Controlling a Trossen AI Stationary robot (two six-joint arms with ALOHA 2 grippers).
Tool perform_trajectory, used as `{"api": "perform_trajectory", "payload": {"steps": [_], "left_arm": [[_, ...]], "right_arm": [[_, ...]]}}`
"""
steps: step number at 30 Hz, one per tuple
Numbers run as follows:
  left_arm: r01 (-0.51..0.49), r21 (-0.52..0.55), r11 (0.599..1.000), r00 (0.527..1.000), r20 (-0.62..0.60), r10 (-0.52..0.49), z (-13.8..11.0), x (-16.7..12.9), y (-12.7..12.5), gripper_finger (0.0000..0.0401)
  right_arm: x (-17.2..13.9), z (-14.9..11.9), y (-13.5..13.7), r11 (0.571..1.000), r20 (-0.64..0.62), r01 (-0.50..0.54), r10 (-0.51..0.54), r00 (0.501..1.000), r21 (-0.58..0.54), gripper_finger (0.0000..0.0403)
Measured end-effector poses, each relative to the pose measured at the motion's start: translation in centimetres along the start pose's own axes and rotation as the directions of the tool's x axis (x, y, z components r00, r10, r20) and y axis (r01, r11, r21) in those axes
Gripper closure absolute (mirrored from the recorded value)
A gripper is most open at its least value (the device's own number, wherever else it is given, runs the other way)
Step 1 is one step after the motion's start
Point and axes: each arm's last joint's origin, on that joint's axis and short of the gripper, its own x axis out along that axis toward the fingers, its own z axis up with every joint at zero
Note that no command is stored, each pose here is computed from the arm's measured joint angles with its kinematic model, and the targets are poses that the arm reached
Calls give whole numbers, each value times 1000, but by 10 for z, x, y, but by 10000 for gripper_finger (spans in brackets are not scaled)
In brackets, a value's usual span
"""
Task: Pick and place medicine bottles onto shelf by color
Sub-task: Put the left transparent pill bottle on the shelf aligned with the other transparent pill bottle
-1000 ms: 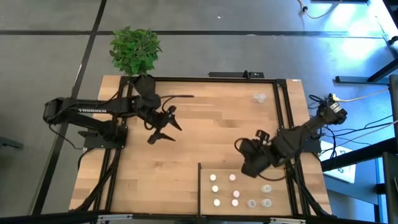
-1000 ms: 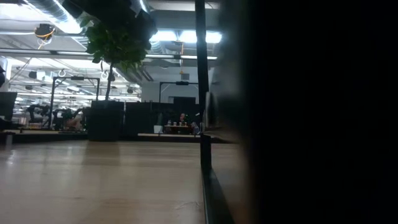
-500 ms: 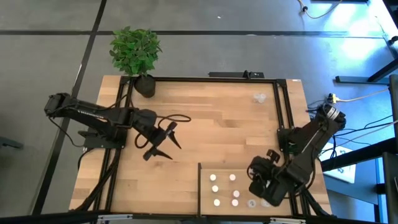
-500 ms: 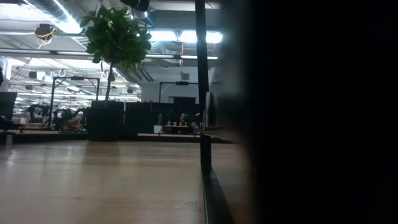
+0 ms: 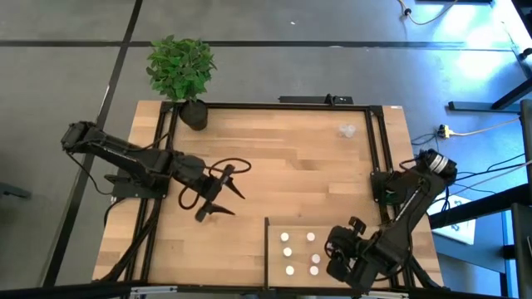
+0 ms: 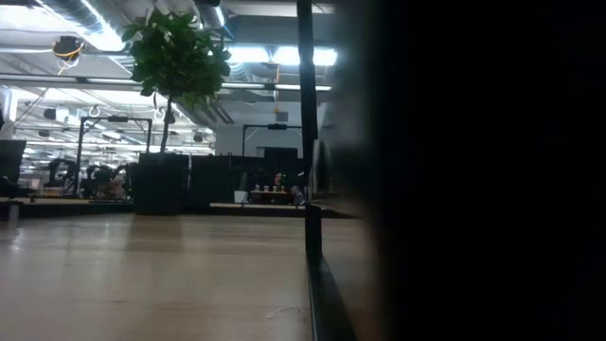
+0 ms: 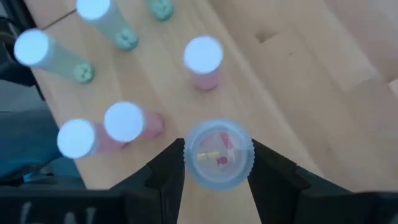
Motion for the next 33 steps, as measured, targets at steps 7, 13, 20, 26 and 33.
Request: {"api": "perform_trajectory", "payload": {"steps": [7, 13, 20, 26, 33], "left_arm": [[33, 10, 999, 999, -5, -32, 1, 1, -8, 154], [41, 11, 999, 999, -10, -40, 1, 1, -10, 154], [-28, 13, 1000, 999, -19, 28, 1, 1, -8, 154], [-48, 13, 999, 999, -23, 48, 1, 1, -7, 154], [-47, 13, 999, 998, -31, 47, 0, 1, -7, 154]], "right_arm": [[2, -9, 3, 1000, -29, 3, -2, 1000, 21, 245], [-1, -16, 3, 1000, -32, 3, -3, 999, -2, 245], [-2, -18, 1, 1000, -33, 19, -20, 999, -18, 245], [-1, -19, 1, 999, -42, 22, -23, 999, -28, 245], [12, -27, 6, 997, -64, 55, -58, 996, -47, 245]]}}
